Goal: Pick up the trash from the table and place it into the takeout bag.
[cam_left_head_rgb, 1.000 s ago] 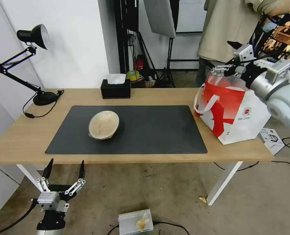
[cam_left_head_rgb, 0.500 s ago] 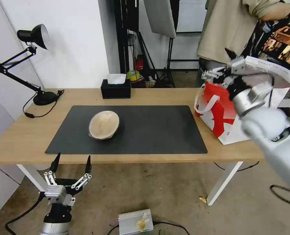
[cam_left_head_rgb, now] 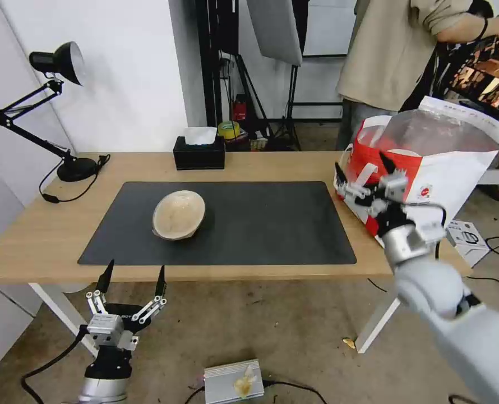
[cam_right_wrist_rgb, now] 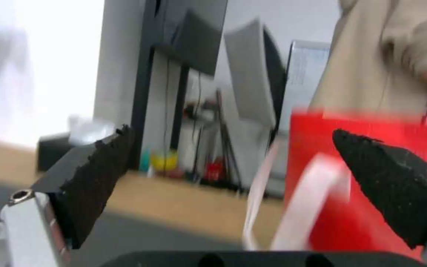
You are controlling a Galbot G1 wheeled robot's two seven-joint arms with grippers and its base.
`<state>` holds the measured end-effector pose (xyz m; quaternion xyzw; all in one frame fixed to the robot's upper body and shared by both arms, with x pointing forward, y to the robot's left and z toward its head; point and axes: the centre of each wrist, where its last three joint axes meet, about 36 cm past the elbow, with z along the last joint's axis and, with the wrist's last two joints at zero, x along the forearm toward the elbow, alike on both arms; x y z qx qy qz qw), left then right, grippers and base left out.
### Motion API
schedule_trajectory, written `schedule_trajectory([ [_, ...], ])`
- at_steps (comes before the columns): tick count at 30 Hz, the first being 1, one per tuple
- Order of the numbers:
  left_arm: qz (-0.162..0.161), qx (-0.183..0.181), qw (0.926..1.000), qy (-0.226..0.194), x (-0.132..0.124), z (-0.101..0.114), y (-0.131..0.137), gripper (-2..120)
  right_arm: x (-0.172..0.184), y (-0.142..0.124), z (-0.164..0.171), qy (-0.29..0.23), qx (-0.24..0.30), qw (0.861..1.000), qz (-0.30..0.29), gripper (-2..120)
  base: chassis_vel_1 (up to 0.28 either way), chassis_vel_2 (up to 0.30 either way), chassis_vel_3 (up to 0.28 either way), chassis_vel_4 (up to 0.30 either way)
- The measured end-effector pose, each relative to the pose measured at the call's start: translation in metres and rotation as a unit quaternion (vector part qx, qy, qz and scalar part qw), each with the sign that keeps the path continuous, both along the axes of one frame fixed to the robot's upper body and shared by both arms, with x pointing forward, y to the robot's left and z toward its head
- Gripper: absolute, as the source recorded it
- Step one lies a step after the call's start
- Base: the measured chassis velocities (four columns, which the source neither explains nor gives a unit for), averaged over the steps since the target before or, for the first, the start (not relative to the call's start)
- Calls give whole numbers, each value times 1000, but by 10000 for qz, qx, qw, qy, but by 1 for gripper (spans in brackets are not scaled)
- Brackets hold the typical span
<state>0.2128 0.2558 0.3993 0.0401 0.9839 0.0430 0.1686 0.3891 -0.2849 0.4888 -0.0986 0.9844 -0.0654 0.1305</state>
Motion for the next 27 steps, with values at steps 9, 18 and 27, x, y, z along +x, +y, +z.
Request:
schedule_trajectory([
  [9, -140, 15, 9999, -3, 2, 6, -9, 100, -69, 2, -9, 395, -176, 9991, 28, 100, 0, 0, 0, 0],
  [18, -195, 53, 9998, 27, 4, 8, -16, 100, -117, 3, -3, 736, -409, 9961, 263, 100, 0, 0, 0, 0],
  [27, -171, 126, 9998, 26, 2, 18, -13, 100, -128, 17, 1, 876, -321, 9945, 480, 100, 0, 0, 0, 0],
])
